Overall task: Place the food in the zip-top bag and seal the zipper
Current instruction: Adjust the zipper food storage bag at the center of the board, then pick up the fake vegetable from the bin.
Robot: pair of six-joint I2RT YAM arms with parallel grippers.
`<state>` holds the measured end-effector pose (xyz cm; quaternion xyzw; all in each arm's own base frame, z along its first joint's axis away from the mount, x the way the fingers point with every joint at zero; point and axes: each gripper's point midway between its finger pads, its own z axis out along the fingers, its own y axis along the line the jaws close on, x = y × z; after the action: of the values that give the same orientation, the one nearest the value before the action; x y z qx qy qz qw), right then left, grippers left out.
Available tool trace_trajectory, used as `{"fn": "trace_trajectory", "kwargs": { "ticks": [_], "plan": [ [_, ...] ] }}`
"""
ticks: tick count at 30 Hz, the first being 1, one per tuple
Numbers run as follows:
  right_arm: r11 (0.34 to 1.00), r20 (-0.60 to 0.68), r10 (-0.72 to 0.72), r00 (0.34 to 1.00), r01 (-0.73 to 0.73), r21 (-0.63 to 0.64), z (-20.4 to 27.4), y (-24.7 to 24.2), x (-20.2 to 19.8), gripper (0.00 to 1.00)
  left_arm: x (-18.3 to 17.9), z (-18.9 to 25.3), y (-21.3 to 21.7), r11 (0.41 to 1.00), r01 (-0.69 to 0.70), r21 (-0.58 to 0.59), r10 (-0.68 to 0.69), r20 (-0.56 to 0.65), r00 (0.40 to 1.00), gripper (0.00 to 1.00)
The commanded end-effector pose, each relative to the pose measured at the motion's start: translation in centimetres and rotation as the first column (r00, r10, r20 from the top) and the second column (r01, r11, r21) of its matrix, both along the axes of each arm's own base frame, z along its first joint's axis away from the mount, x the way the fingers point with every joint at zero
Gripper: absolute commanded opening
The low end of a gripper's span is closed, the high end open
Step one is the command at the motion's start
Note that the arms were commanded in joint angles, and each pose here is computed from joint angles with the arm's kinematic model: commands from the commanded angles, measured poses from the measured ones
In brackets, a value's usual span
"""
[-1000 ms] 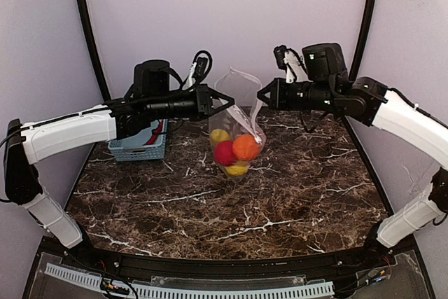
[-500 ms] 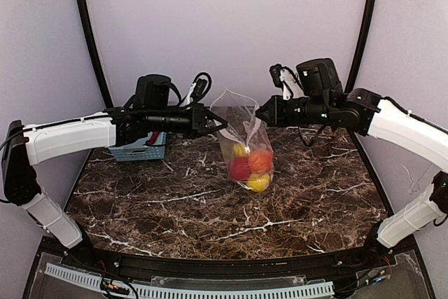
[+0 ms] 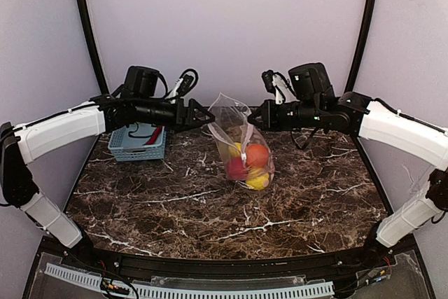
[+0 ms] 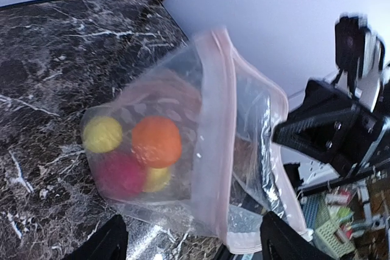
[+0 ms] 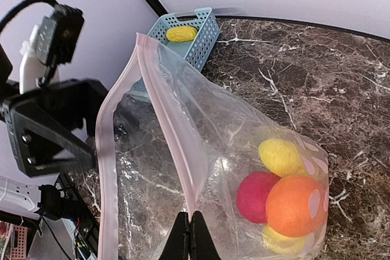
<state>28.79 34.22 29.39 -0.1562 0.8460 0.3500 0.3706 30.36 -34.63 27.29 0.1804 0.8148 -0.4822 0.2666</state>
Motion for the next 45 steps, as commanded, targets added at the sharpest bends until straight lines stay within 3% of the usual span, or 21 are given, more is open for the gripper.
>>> {"fn": "trace_trajectory", "kwargs": {
  "ticks": [1,4,11,17,21,23,28,45],
  "plan": [
    [0.999,0.033,0.013,0.999,-0.014,0.043,1.5,0.6,0.4,0.0,1.1,5.4,5.7,0.991,-0.093,0.101,0.074,0.183,0.98,0.85],
    [0.999,0.039,0.016,0.999,-0.018,0.047,1.6,0.7,0.4,0.0,3.5,5.6,10.1,0.954,-0.209,0.215,0.148,0.27,0.951,0.93],
    [0.997,0.048,0.041,0.998,-0.044,0.061,1.8,1.1,0.2,0.0,8.8,0.4,18.1,0.882,-0.358,0.306,0.317,0.176,0.932,0.95],
    [0.996,0.057,0.052,0.997,-0.056,0.07,1.9,1.0,-0.1,0.0,13.7,-6.9,22.6,0.817,-0.406,0.41,0.418,0.063,0.906,0.88],
    [0.996,0.061,0.055,0.997,-0.059,0.072,1.8,0.9,-0.3,0.0,15.8,-11.5,25.5,0.704,-0.426,0.568,0.463,0.088,0.882,0.8],
    [0.996,0.061,0.057,0.997,-0.061,0.071,1.7,0.9,-0.3,0.0,16.1,-13.6,26.4,0.665,-0.412,0.623,0.475,0.073,0.877,0.75],
    [0.996,0.062,0.055,0.997,-0.059,0.063,1.4,0.8,-0.3,0.0,16.3,-17.4,26.7,0.653,-0.357,0.668,0.465,0.018,0.885,0.67],
    [0.996,0.046,0.071,0.996,-0.073,0.053,0.4,1.5,0.1,0.0,17.9,-21.8,27.6,0.604,-0.287,0.744,0.44,-0.011,0.898,0.58]
  ]
}}
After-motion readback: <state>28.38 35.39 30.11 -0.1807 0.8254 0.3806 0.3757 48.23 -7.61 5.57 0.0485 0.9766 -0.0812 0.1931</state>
